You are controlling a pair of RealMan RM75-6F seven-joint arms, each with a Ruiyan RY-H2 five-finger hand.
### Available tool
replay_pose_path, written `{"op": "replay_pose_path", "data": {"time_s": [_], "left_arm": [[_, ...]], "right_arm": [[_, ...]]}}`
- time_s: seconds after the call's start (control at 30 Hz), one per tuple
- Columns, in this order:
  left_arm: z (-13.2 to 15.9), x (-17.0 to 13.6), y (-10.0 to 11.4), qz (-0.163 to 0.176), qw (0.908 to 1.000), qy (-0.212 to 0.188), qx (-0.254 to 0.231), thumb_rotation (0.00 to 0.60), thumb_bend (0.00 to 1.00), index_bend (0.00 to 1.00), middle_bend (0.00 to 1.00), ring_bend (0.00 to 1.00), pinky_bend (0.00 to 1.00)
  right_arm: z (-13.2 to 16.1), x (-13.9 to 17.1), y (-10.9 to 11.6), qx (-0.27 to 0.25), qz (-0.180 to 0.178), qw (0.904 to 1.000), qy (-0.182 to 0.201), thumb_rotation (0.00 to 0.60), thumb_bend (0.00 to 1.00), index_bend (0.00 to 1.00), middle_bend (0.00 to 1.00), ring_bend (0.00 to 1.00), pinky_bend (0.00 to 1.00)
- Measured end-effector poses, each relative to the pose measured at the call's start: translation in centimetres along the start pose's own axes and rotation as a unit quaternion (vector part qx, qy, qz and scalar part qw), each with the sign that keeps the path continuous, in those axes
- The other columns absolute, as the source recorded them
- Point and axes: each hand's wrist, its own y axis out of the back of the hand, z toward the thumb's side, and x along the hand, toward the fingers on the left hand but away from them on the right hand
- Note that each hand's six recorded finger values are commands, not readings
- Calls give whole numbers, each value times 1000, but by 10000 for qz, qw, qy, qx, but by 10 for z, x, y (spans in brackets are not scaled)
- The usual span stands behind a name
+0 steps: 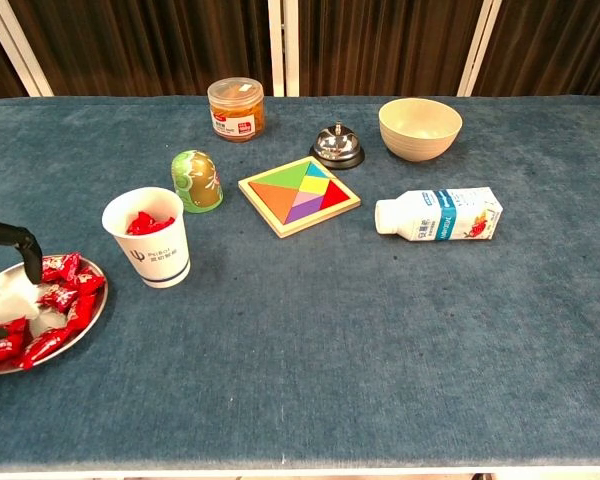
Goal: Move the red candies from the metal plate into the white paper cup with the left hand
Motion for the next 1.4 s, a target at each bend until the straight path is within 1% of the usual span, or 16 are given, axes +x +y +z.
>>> {"op": "replay_pose_path", "data": {"time_s": [0.13,0.27,0.43,0.73,0.87,1.07,1.13,1.27,1.4], "left_arm": [[1,-2,-9,-126,9999,64,19,600,137,425,939,946,944],[0,-4,-12,-160,9998,121,-8,600,136,425,939,946,944],[-6,-5,-17,-231,9994,260,76,600,136,426,939,946,944],[-16,-2,-20,-312,9982,459,233,600,150,426,939,947,944],[-18,0,-21,-352,9978,484,269,600,177,442,939,946,944],[-23,3,-22,-354,9972,518,397,600,188,454,939,946,944],[-25,4,-23,-362,9970,532,430,600,205,467,939,946,944],[-26,6,-25,-400,9972,519,348,600,276,507,939,946,944],[-27,8,-27,-413,9977,479,262,600,312,543,939,946,944]], "right_arm": [[0,1,1,9,-8,10000,-3,600,237,0,32,0,76],[0,1,1,5,-4,10000,-9,600,236,0,32,0,76],[0,0,0,9,10,10000,1,600,237,0,32,0,77],[1,-1,0,16,18,10000,4,600,236,0,32,0,77],[0,-1,0,16,10,10000,-6,600,236,0,32,0,79],[0,0,0,19,23,10000,-24,600,236,0,32,0,80],[0,0,-1,17,25,10000,-25,600,236,0,32,0,80],[0,-1,-1,18,32,10000,-17,600,237,0,32,0,80],[-1,-1,-2,15,41,10000,-24,600,236,0,32,0,80]]}}
